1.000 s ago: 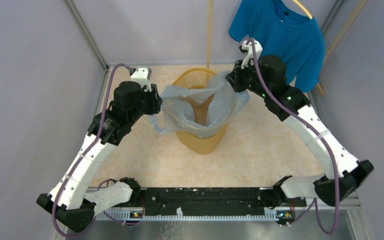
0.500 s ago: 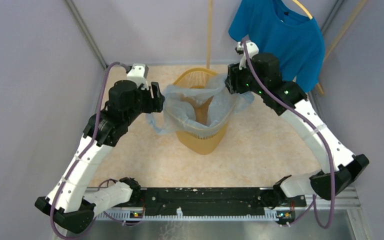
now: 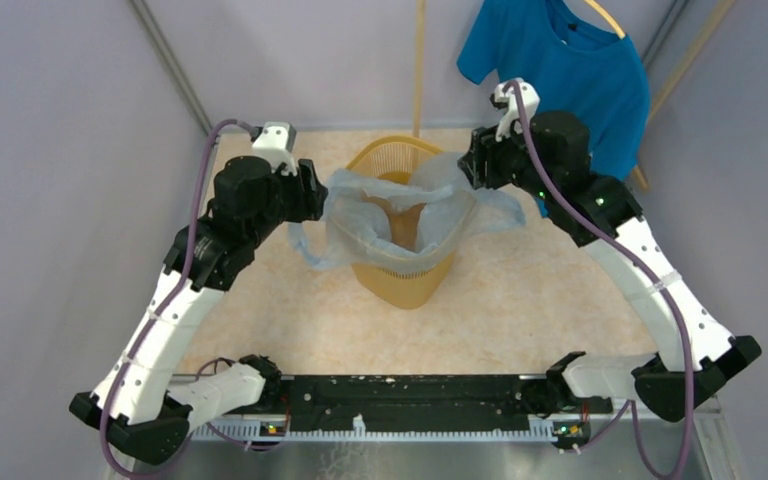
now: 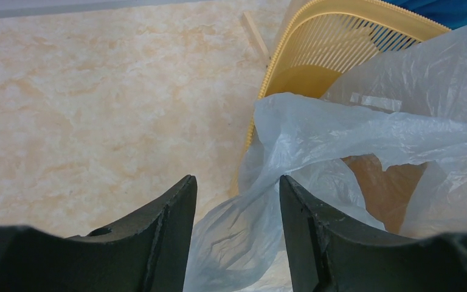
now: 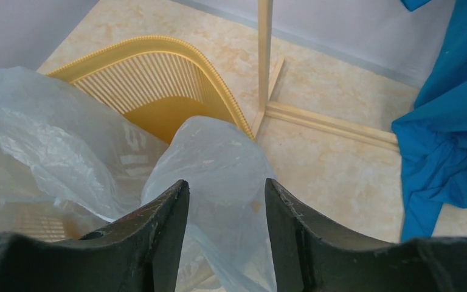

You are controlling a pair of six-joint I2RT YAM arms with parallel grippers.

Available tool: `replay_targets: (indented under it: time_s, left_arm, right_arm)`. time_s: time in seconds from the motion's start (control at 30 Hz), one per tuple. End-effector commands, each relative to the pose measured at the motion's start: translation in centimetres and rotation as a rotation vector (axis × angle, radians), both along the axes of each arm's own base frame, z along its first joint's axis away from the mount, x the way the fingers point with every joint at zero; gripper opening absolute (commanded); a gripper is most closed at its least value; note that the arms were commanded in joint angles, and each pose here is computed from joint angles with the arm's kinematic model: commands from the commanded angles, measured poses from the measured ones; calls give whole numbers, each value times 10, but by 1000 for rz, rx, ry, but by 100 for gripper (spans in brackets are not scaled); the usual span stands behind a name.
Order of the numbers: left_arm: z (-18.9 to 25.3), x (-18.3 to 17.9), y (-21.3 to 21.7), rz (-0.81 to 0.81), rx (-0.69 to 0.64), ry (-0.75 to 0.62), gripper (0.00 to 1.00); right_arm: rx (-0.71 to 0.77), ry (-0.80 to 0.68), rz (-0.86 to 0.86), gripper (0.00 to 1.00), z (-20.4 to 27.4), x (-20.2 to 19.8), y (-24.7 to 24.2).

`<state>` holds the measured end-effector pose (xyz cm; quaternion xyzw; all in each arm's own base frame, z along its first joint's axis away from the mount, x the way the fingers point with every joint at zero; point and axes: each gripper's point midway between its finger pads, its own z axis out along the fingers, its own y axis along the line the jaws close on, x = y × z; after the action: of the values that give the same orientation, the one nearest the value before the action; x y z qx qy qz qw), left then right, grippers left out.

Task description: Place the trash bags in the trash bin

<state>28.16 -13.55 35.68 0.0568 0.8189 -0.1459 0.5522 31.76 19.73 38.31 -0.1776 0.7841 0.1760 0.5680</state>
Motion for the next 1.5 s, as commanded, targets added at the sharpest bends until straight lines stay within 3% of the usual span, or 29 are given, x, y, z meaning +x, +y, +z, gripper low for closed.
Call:
replay_targets:
  time_s: [0.0, 0.23, 0.3, 0.47, 0.57, 0.77, 0.93, 1.07, 1.3, 1.47]
  left_arm:
    - [13, 8, -2, 0, 3, -37, 58]
    - [12, 11, -1, 10, 11, -39, 46]
    - [13, 12, 0, 18, 8, -39, 39]
    - [14, 12, -3, 10, -2, -43, 33]
    - [15, 13, -4, 3, -2, -41, 31]
    - [15, 15, -7, -6, -5, -40, 28]
    - [15, 14, -7, -5, -7, -40, 26]
    - [15, 14, -6, -2, -5, -41, 25]
    - [14, 16, -6, 1, 0, -40, 22]
    - [11, 20, -5, 20, 7, -34, 15]
  right_arm:
    - [-9, -7, 75, 54, -3, 1, 10]
    - [-90, -124, 197, 70, 1, -31, 2]
    - [-136, -150, 166, 72, 2, -34, -8]
    - [-174, -220, 171, 80, 7, -49, -21]
    - [-168, -234, 252, 78, 4, -60, -12]
    - [-214, -238, 366, 58, -6, -62, 15]
    - [-315, -278, 360, 60, -16, -52, 28]
    - [-374, -321, 212, 63, -15, -32, 19]
    - [-373, -336, 123, 38, -12, -16, 17]
    - [-343, -317, 61, 4, -13, -3, 19]
